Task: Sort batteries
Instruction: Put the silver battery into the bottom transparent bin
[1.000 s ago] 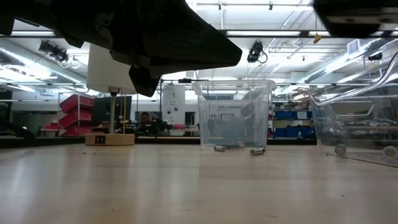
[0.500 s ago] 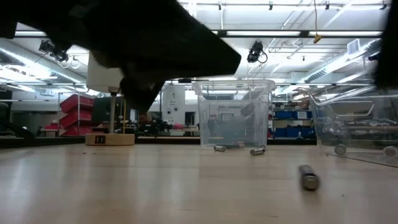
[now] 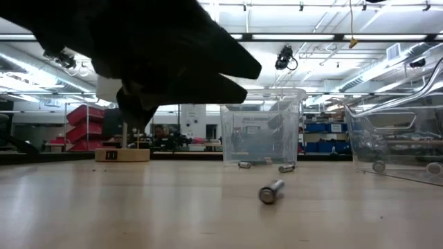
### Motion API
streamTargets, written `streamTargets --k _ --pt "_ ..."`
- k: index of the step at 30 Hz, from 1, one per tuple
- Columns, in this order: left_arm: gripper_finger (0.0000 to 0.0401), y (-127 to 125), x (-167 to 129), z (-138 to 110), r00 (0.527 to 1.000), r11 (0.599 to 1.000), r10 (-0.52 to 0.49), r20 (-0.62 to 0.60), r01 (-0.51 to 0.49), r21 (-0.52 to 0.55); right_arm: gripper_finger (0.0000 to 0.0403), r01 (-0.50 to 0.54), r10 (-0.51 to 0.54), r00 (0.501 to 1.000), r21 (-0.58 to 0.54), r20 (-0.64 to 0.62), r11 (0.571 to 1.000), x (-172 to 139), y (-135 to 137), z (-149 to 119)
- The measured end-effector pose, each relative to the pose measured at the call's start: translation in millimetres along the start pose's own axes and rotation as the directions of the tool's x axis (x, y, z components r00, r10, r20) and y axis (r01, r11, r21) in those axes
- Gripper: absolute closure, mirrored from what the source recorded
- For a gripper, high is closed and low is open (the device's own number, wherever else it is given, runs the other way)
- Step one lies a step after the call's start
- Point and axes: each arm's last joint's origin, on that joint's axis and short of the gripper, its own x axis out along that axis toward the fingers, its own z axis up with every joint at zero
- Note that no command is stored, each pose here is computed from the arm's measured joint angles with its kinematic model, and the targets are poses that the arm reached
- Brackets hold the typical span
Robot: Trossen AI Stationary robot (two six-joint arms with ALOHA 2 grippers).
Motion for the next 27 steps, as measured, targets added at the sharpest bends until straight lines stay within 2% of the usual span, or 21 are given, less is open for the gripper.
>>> streamTargets --k 5,7,14,19,27 --pt "0.0247 -1 2 -12 0.995 0.983 0.091 -0.046 -0.082 0.161 0.0403 0.087 -0.085 0.993 0.023 -0.080 0.996 -8 8 -14" --pt "0.0247 -1 1 -15 0.992 0.976 0.124 -0.027 -0.117 0.181 0.0403 0.135 -0.130 0.986 0.040 -0.104 0.990 -14 12 -21" --pt "0.0247 -10 -3 -32 0.995 0.941 0.102 0.013 -0.101 0.324 0.0403 0.222 -0.207 0.971 0.133 -0.116 0.966 -36 31 -39" --pt "0.0246 -2 2 -41 0.985 0.948 0.170 0.044 -0.175 0.266 0.0403 0.246 -0.233 0.968 0.173 -0.093 0.954 -43 42 -45" --pt "0.0246 6 8 -50 0.979 0.945 0.202 0.031 -0.203 0.258 0.0403 0.272 -0.262 0.962 0.191 -0.080 0.943 -46 45 -48"
